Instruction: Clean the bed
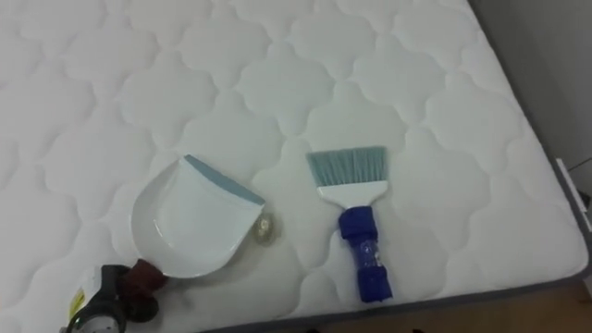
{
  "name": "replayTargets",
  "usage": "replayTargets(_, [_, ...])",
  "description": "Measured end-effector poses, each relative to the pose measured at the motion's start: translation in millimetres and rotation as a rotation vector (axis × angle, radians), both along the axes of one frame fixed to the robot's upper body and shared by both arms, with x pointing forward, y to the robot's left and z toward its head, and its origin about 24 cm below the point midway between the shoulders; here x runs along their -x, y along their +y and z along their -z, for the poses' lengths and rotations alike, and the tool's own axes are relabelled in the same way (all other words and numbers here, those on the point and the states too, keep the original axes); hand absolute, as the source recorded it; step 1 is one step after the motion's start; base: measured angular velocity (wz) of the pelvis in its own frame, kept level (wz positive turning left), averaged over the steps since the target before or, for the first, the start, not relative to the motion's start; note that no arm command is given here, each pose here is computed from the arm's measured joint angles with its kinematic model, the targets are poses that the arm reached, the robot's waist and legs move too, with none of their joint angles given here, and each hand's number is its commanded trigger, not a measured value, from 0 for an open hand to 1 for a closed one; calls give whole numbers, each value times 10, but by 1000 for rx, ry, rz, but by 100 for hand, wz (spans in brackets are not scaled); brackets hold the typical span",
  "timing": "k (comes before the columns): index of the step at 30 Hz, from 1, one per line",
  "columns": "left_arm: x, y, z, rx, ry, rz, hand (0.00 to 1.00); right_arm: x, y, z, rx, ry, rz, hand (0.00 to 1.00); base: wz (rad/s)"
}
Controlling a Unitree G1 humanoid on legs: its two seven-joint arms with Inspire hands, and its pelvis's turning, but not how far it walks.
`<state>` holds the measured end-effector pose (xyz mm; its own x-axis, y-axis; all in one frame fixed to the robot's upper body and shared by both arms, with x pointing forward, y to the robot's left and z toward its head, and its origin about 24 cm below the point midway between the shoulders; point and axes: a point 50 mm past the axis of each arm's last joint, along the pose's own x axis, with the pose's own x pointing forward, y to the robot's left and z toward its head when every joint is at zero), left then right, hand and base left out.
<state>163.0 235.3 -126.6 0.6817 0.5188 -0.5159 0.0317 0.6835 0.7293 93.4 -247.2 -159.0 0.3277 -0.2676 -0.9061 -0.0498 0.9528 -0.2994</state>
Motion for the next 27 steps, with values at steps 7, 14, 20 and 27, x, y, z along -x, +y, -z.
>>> replayTargets(7, [-114,300,-174,-73,-67,-10,100,156,-197,-29,45,16,54,0,2])
replayTargets(14, [-262,473,-398,-189,-178,50,100,122,-314,-78,75,-11,59,0,1])
replayTargets(20, [-297,483,-488,-197,-220,95,100,128,-432,-125,103,-26,65,0,6])
replayTargets(27, [-386,559,-645,-190,-251,165,100,-6,-514,-191,122,-74,56,0,-2])
